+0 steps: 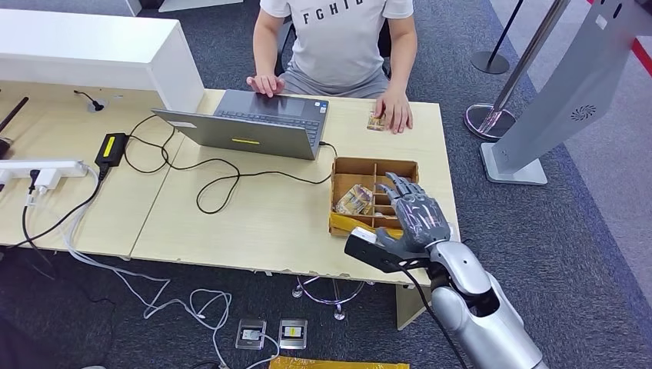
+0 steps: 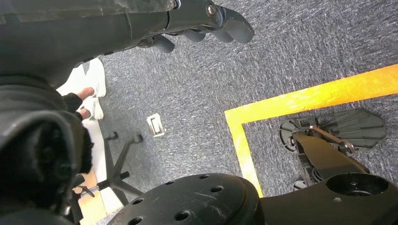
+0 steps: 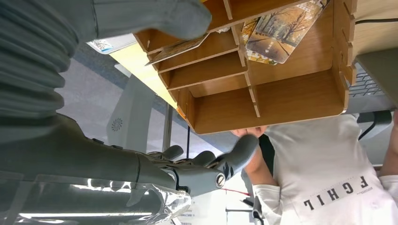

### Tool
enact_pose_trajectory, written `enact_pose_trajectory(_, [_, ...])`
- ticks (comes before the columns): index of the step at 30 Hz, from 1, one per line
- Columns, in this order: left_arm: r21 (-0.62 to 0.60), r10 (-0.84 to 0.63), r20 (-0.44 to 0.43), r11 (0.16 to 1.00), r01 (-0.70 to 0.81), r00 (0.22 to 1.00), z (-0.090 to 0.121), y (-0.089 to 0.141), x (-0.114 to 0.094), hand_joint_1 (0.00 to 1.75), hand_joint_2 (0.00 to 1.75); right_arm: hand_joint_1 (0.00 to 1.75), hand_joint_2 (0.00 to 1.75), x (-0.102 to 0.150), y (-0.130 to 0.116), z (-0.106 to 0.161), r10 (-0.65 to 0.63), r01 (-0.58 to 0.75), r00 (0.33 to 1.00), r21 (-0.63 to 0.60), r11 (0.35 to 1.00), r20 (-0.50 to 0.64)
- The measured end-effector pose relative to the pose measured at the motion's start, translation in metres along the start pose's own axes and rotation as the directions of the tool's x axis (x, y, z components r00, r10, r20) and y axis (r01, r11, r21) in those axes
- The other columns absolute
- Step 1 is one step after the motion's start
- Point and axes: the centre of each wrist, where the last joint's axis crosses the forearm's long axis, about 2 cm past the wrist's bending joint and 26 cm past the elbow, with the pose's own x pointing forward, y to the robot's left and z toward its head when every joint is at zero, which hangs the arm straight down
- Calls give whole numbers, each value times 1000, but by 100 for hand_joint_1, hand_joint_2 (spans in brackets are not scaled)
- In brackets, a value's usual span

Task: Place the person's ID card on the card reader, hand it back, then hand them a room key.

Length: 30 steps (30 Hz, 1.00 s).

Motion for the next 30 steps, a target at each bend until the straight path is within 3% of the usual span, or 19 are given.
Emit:
enact_pose_trajectory(6, [-2, -3, 4, 1000, 3, 1000, 0, 0, 2, 0, 0, 28, 175, 2, -5, -3, 0, 0, 1000, 4, 1000, 9])
enact_pose_trajectory(7, [-2, -3, 5, 1000, 3, 1000, 0, 1, 2, 0, 0, 51, 175, 3, -6, -4, -1, 1, 1000, 4, 1000, 11])
enact_pose_trajectory(10, [-6, -5, 7, 1000, 6, 1000, 0, 1, 4, 0, 0, 149, 175, 3, -8, -5, -4, 4, 1000, 8, 1000, 14])
enact_pose_trajectory(11, [-8, -7, 7, 1000, 7, 1000, 0, 1, 4, 0, 0, 150, 175, 3, -8, -6, -7, 6, 1000, 11, 1000, 14])
enact_pose_trajectory(14, [-11, -14, 8, 1000, 14, 1000, -1, 1, 6, 0, 0, 113, 175, 4, -8, -6, -14, 14, 1000, 22, 1000, 13])
enact_pose_trajectory(18, [-15, -21, 8, 1000, 21, 1000, -1, 2, 8, 0, 0, 159, 175, 4, -8, -5, -20, 20, 1000, 36, 999, 4])
enact_pose_trajectory(23, [-17, -27, 11, 999, 27, 1000, -1, 3, 11, 0, 0, 162, 175, 4, -7, -5, -23, 23, 1000, 50, 999, -9])
enact_pose_trajectory(30, [-18, -37, 13, 999, 37, 999, -1, 4, 14, 0, 0, 152, 175, 3, -7, -4, -26, 27, 999, 53, 998, -21])
